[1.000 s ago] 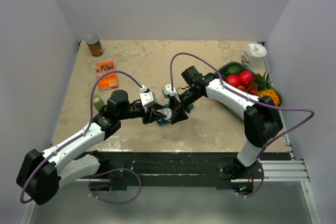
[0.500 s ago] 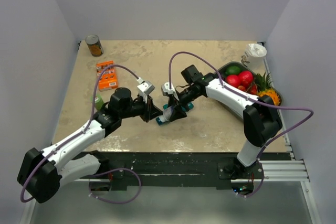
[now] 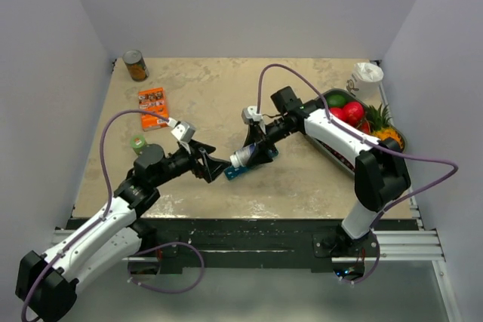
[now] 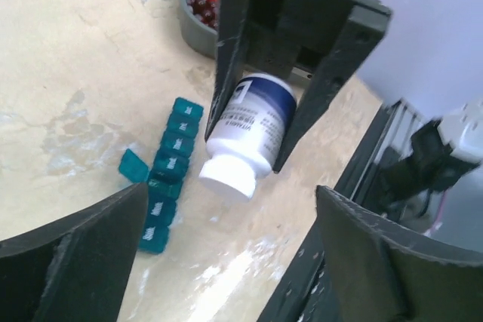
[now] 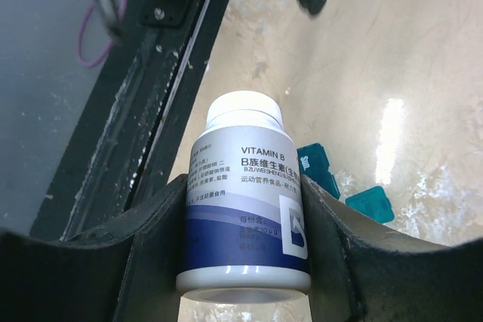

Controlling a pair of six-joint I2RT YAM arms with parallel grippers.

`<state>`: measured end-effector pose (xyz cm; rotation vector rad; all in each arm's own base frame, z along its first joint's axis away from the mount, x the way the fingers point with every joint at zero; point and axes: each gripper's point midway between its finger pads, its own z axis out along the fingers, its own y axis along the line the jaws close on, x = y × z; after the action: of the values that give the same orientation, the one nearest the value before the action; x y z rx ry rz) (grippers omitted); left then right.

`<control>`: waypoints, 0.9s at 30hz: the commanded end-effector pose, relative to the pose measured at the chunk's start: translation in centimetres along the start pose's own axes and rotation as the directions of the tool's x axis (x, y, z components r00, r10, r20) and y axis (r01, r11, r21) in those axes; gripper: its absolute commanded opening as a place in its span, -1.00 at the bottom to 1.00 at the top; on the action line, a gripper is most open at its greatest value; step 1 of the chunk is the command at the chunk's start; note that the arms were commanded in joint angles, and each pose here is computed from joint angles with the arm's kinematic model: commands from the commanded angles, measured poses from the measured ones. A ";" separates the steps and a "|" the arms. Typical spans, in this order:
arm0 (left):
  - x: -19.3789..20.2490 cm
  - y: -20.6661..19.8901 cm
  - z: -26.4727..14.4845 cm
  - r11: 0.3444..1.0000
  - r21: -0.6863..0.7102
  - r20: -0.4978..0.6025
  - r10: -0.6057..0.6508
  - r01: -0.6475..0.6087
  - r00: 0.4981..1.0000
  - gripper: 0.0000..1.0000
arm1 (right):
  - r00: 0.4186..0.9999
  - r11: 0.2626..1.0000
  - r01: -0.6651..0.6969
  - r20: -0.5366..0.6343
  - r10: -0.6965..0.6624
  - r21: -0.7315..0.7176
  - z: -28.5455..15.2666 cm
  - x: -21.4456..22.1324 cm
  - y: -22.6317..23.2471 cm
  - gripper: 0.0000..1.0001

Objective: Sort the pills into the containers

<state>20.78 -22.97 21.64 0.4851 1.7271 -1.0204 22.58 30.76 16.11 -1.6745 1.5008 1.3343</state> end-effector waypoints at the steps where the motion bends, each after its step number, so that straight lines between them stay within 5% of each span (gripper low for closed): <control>1: -2.2 -1.3 0.7 0.972 0.101 0.144 -0.226 0.213 0.963 0.99 | 0.983 0.996 0.083 0.168 -0.077 -0.025 -2.3 -5.4 1.7 -1.00; 13: -4.4 -3.7 0.7 0.902 0.298 0.218 -0.382 0.312 0.898 0.98 | 0.968 0.995 0.083 0.242 -0.069 -0.050 -3.1 -6.7 2.6 -1.00; 27: -3.6 -3.2 2.2 0.884 0.281 0.167 -0.429 0.375 0.888 0.75 | 0.961 0.995 0.054 0.275 -0.028 -0.087 -2.8 -6.9 2.8 -1.00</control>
<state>21.36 -25.73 23.14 0.1209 1.6381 -1.4882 22.08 30.59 22.09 -1.4914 1.3408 1.5432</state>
